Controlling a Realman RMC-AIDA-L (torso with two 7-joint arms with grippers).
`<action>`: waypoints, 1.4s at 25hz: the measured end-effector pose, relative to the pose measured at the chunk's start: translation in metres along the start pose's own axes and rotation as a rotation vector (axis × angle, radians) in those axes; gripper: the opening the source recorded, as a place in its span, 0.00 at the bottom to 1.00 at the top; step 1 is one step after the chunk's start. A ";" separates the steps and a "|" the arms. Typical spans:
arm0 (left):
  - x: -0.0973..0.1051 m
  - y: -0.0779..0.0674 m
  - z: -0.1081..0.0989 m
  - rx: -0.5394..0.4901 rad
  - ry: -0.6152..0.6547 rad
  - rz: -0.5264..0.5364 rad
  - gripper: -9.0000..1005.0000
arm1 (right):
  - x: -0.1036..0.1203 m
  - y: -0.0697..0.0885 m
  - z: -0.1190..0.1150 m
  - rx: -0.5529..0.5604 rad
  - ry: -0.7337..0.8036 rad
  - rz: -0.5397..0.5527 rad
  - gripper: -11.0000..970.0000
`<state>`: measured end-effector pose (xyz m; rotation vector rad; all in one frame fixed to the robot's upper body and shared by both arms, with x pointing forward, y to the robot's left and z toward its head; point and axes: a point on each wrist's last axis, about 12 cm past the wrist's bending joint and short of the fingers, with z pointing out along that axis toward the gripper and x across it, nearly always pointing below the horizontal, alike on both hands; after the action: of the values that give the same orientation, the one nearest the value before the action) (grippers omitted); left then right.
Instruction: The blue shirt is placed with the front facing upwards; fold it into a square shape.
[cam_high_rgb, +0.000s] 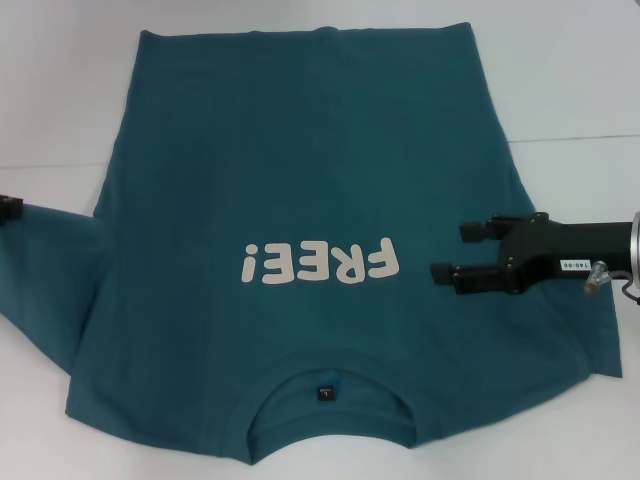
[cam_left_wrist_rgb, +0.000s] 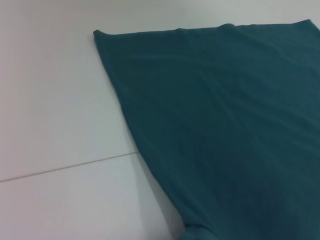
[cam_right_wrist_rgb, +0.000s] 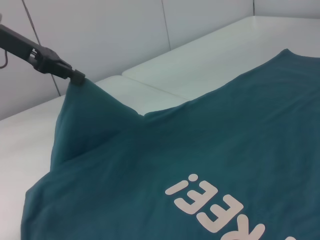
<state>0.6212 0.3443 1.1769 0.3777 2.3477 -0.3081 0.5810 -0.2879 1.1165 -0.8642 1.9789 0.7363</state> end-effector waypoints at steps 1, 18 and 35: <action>-0.002 -0.001 -0.002 0.005 0.001 0.002 0.02 | 0.000 0.000 0.000 0.000 0.000 0.000 0.94; -0.026 -0.014 -0.007 -0.013 0.077 0.080 0.02 | 0.002 0.001 0.001 -0.005 0.007 0.003 0.94; -0.050 -0.032 -0.020 -0.017 0.095 0.151 0.03 | 0.003 -0.001 0.000 -0.001 0.013 0.004 0.94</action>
<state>0.6323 0.3118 1.2296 0.5694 2.3964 -0.2017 0.5802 -0.2891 1.1140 -0.8672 1.9923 0.7354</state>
